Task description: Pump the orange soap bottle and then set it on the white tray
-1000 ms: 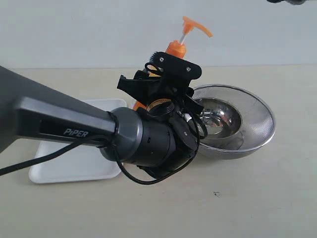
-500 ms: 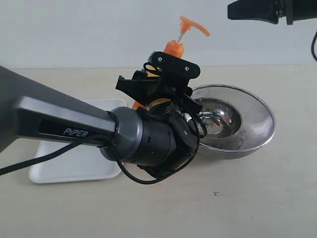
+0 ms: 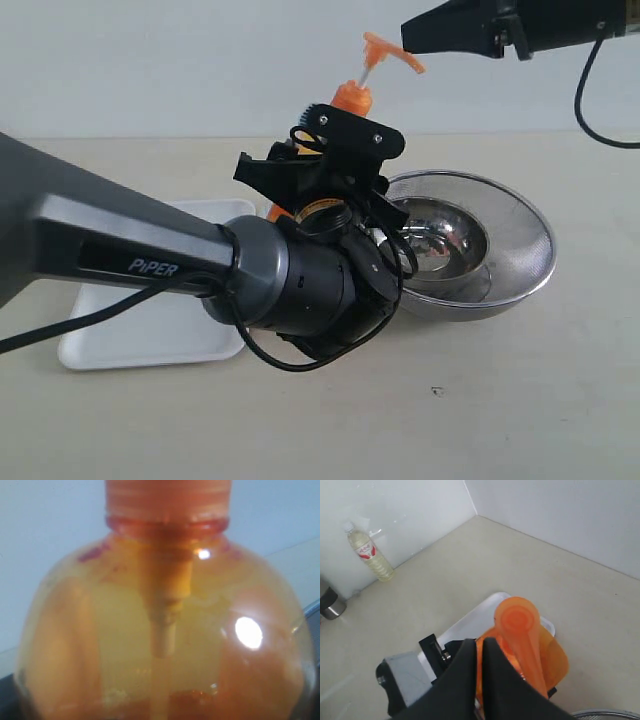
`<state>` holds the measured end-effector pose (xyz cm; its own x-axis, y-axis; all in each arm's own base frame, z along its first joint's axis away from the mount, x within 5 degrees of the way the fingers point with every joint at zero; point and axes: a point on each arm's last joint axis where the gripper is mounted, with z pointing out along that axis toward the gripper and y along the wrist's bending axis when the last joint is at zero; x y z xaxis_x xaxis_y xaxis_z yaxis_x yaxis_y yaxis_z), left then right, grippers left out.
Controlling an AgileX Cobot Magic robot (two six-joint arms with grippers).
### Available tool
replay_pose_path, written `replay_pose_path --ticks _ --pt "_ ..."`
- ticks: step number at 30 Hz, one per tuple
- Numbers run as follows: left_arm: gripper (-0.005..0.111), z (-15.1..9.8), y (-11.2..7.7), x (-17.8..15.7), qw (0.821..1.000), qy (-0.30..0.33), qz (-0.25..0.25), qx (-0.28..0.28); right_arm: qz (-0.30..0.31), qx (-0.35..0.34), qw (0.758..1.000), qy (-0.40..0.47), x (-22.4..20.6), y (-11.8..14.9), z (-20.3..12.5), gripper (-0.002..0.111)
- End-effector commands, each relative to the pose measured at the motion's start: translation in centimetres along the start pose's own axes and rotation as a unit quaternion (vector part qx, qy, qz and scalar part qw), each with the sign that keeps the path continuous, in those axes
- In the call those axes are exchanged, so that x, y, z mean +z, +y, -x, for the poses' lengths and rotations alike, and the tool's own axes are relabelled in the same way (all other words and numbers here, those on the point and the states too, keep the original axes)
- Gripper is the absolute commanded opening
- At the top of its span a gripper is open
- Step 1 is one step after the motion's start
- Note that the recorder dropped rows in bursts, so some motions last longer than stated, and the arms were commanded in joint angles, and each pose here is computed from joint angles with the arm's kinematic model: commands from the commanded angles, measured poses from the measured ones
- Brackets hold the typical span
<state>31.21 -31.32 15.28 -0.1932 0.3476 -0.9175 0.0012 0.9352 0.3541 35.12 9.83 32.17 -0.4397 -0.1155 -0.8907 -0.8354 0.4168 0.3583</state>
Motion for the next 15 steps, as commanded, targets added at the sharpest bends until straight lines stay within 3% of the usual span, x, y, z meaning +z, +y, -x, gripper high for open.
replay_pose_path --ticks 1,15 --pt "0.005 1.5 0.4 -0.2 0.999 -0.038 0.019 0.010 -0.012 -0.013 1.000 -0.007 0.0 -0.1 0.4 0.000" --pt "0.005 1.5 0.4 -0.2 0.999 -0.038 0.019 0.012 -0.012 0.012 1.000 0.010 1.4 -1.9 -1.3 0.000"
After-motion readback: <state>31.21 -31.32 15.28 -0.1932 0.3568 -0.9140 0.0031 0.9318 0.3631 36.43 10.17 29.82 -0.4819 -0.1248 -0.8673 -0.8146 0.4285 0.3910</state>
